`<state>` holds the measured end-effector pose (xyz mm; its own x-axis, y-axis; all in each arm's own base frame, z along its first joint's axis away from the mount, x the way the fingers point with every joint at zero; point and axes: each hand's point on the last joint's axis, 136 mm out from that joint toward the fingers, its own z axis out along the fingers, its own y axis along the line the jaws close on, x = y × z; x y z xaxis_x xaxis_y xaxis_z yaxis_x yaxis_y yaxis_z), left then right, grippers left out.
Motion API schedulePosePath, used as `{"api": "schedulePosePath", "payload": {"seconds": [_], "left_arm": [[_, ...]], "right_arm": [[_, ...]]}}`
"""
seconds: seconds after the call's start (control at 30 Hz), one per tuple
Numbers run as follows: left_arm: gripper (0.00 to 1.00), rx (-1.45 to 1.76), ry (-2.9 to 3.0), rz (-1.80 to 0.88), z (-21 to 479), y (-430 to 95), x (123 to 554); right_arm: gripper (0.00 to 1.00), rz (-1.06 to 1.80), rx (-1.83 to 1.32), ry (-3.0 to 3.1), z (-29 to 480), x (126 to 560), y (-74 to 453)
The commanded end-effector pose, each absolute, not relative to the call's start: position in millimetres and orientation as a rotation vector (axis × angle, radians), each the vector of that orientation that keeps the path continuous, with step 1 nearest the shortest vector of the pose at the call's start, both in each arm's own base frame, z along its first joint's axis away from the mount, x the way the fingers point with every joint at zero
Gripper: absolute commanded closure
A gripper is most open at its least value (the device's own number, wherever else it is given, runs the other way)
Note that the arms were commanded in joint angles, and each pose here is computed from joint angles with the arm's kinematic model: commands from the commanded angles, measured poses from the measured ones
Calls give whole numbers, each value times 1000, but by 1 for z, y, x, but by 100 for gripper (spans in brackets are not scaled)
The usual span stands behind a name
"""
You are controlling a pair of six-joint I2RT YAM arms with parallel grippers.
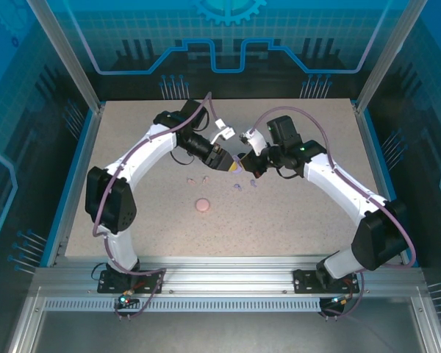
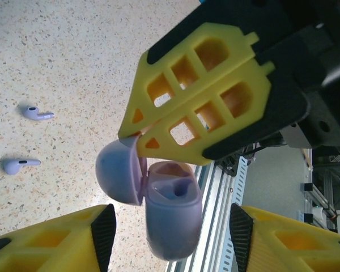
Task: Insert the wireless bluetooth earbuds into the charging case
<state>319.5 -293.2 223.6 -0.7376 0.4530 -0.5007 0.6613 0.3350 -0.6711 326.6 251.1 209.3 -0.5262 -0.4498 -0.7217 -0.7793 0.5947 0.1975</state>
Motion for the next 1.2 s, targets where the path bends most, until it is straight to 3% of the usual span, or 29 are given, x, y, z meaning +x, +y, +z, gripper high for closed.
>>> {"api": "schedulePosePath", "payload": {"seconds": [0.0,0.2,0.77,0.9,1.1,1.17], "left_arm": [[45,1035,2330,-1402,231,-299,320],[54,1040,2327,-1414,229,-302,321],[67,1064,2319,-1447,227,-309,318],[74,1072,2318,-1452,227,-311,317],[98,1073,2325,-1459,225,-310,314],[100,1071,2324,-1459,225,-310,313]], "right_arm": [[100,717,-1000,2159,217,326,263],[100,716,-998,2158,218,327,264],[100,721,-999,2149,222,327,265],[100,720,-1000,2146,223,327,265],[100,696,-981,2154,224,331,263],[100,663,-944,2168,225,337,258]]}}
